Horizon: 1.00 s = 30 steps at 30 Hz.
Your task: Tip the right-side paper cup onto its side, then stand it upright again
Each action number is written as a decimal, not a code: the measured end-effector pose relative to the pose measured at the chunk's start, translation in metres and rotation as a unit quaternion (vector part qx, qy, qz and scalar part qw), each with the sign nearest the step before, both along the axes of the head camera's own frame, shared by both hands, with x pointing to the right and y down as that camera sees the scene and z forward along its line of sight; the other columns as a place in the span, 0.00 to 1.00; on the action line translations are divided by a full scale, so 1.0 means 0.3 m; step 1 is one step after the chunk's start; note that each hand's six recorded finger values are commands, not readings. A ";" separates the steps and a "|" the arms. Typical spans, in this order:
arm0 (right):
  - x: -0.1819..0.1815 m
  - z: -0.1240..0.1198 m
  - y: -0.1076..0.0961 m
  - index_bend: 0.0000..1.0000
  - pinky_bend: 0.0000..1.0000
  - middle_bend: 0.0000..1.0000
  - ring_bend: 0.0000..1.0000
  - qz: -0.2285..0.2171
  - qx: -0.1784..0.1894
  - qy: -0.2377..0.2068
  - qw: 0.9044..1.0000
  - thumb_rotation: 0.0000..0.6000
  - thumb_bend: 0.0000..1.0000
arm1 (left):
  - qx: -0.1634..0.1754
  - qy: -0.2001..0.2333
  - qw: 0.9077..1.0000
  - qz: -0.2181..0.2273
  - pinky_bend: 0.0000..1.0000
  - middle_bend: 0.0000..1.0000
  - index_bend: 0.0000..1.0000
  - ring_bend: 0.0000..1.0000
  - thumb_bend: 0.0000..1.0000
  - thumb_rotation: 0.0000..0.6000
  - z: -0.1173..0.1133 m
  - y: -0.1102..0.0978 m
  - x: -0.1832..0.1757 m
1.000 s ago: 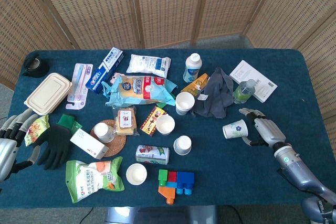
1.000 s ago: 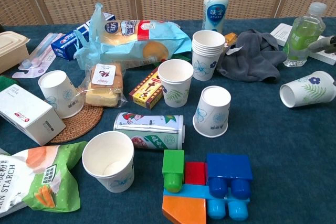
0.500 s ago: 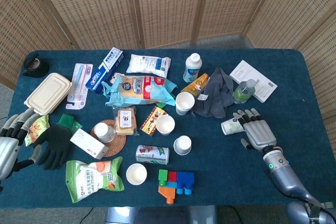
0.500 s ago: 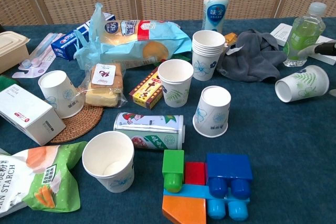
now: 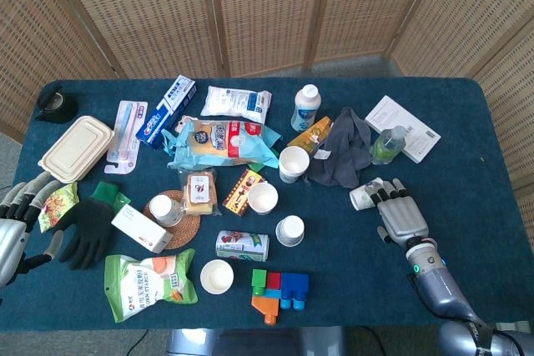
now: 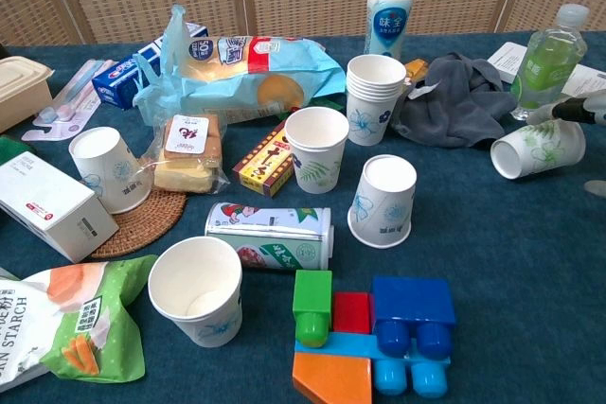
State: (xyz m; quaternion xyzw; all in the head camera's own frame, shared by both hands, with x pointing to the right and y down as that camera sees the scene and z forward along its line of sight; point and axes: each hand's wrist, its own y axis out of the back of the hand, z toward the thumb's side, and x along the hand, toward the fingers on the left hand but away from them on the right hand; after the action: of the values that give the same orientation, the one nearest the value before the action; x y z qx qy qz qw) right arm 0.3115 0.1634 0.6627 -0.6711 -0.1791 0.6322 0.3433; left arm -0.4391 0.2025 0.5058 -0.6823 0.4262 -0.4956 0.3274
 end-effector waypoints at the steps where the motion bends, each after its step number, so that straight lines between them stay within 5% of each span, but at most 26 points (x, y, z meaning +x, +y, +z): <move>1: 0.000 -0.001 0.000 0.06 0.00 0.00 0.00 0.000 0.000 0.001 1.000 1.00 0.42 | 0.000 0.000 1.000 0.000 0.02 0.00 0.00 0.00 0.51 1.00 0.000 0.000 -0.001; 30: -0.138 0.030 -0.054 0.08 0.00 0.00 0.00 -0.049 -0.004 0.016 0.999 1.00 0.42 | -0.002 0.000 1.000 -0.009 0.02 0.00 0.00 0.00 0.51 1.00 0.007 0.008 -0.029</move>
State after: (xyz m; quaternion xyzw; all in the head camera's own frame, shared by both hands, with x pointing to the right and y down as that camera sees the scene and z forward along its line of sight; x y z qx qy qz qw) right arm 0.2701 0.1470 0.6717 -0.6703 -0.1383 0.6258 0.3740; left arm -0.4477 0.2048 0.5078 -0.6791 0.4318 -0.4990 0.3217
